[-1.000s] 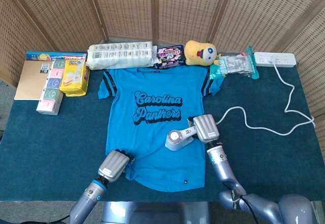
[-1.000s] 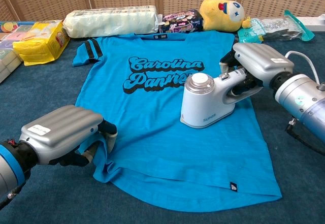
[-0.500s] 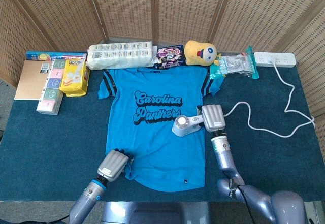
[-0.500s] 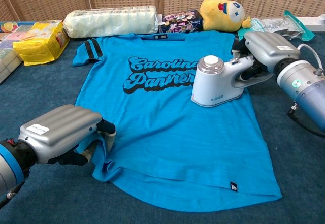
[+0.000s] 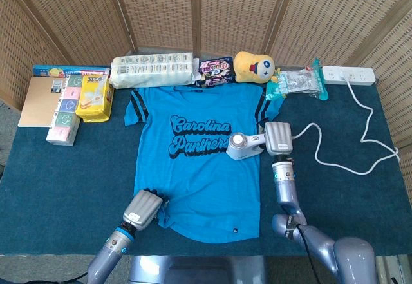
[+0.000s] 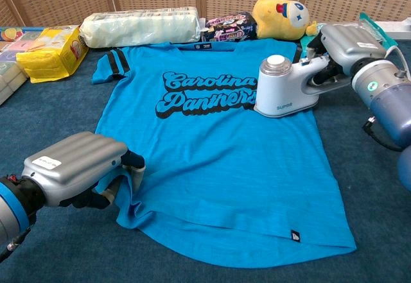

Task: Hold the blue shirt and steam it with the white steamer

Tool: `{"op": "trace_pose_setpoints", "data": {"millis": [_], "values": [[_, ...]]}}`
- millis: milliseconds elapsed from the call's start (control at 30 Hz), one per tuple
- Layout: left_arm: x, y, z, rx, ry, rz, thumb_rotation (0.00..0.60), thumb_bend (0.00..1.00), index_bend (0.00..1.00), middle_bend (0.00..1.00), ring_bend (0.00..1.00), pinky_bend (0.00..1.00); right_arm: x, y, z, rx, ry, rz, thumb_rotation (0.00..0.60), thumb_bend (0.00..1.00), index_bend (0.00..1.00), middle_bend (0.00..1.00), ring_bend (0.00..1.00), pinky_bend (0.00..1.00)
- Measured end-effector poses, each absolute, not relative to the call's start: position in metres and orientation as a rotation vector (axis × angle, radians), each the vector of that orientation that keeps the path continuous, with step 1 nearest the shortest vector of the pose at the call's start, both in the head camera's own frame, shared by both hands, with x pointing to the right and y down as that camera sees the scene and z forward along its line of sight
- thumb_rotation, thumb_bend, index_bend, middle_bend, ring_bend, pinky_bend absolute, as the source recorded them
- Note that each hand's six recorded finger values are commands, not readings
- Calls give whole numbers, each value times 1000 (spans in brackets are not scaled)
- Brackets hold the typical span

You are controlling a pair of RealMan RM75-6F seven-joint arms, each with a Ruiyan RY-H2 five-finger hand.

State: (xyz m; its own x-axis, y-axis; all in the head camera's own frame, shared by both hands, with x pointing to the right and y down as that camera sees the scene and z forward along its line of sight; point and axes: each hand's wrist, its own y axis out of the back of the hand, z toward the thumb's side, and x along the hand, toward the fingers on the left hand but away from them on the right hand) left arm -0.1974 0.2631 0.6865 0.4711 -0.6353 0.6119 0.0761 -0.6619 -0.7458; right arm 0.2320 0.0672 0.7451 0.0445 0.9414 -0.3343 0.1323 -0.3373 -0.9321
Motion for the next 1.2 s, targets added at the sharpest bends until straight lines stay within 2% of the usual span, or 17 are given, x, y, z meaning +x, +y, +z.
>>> {"op": "trace_pose_setpoints", "data": {"millis": [233, 633, 1200], "values": [[-196, 264, 687, -1988, 461, -1236, 600, 655, 520, 544, 483, 490, 221, 67, 746, -1601, -1113, 1352, 600, 364, 743, 703, 730, 668], [-196, 264, 687, -1989, 459, -1234, 600, 655, 520, 545, 483, 490, 205, 88, 747, -1687, -1055, 1292, 600, 365, 743, 703, 729, 668], [-195, 265, 687, -1991, 464, -1228, 600, 656, 521, 544, 483, 490, 162, 144, 726, -1882, -936, 1125, 600, 361, 743, 702, 729, 665]]}}
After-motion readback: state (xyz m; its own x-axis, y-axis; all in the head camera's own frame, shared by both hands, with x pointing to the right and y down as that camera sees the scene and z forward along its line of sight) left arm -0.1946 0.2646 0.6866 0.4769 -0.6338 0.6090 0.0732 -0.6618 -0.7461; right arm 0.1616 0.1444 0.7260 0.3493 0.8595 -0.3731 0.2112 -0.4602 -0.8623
